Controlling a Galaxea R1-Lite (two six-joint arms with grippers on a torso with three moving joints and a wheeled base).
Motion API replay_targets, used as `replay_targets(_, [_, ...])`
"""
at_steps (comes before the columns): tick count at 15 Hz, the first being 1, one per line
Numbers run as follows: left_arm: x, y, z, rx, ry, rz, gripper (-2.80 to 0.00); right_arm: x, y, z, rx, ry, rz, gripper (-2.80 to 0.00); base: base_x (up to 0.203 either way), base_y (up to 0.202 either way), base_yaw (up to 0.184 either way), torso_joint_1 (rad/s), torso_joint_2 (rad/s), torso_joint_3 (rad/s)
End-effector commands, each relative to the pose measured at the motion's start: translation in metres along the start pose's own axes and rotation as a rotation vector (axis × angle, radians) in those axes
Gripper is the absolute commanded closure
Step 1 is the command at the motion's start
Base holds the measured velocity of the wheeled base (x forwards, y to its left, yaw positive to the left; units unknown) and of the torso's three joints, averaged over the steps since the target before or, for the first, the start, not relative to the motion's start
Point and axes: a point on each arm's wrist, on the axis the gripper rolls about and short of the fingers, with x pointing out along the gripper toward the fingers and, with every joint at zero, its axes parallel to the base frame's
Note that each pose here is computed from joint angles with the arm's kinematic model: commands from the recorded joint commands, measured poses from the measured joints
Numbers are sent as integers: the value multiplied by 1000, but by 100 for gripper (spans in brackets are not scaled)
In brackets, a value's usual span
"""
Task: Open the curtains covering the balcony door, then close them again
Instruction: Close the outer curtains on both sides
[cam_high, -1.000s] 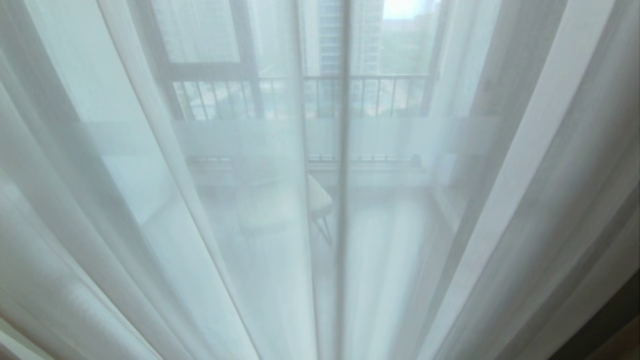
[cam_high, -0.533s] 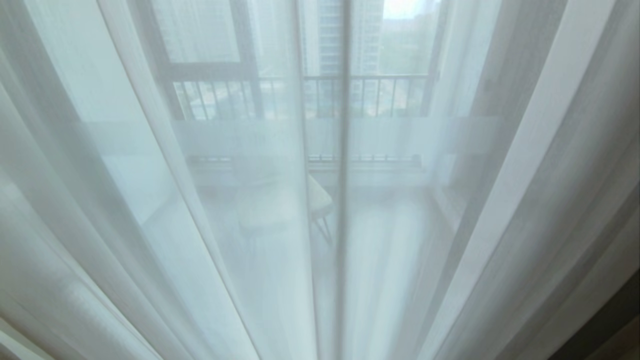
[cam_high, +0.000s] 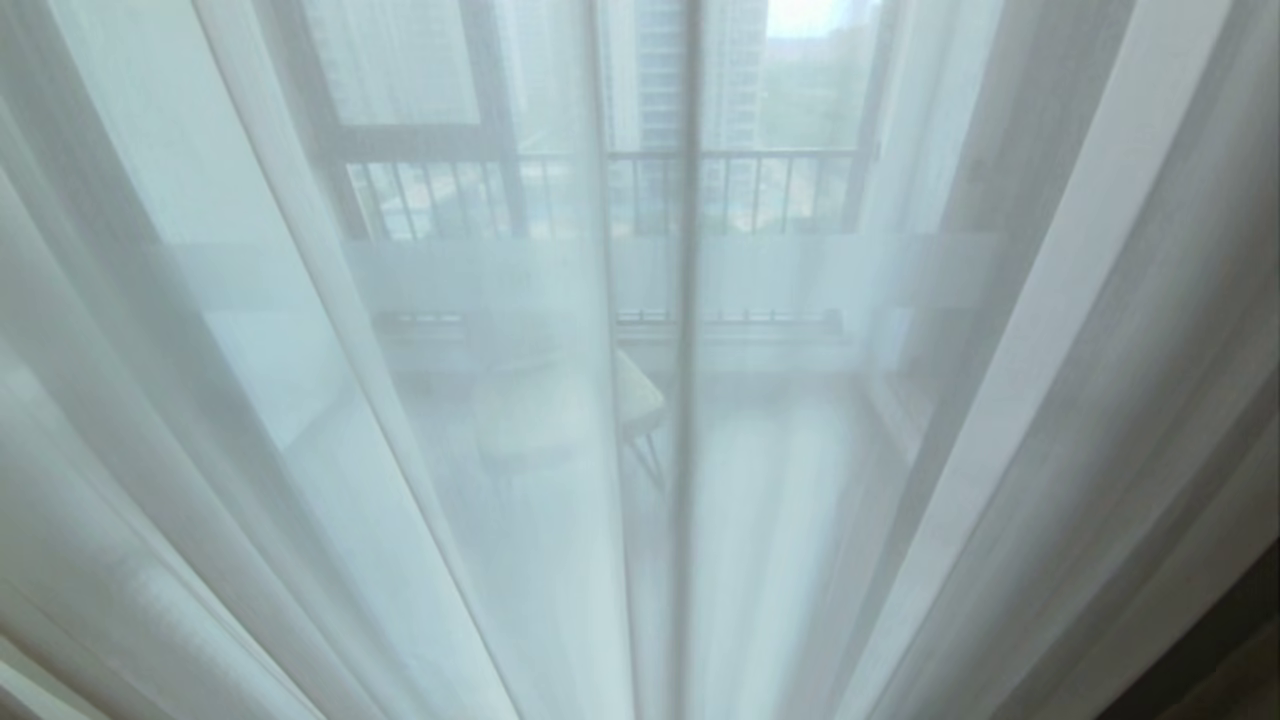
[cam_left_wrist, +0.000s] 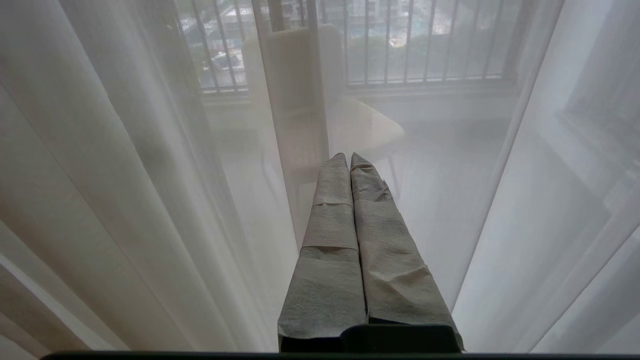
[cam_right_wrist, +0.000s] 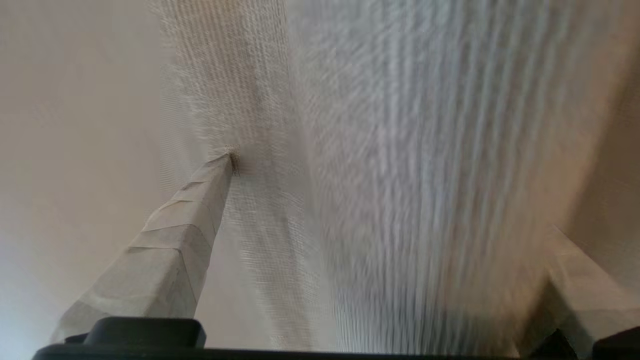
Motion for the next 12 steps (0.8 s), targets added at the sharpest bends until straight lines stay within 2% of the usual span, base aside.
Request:
replay_targets(1, [0,0,0,0,-1,0,0,15,-1,-5,13,29,10,-280,0,0,0,0,0,0])
replay_targets(2, [0,0,0,1,-1,1,0,15,0,-5,24,34,27,0,0,0,0,0,0,0])
replay_targets(7, [0,0,0,0,-1,0,0,14,0,-5,59,33,34,0,0,0,0,0,0,0])
replay_targets(12, [0,0,0,1,-1,1,0,-6,3,6,60,-15,51,0,0,0,0,0,0,0])
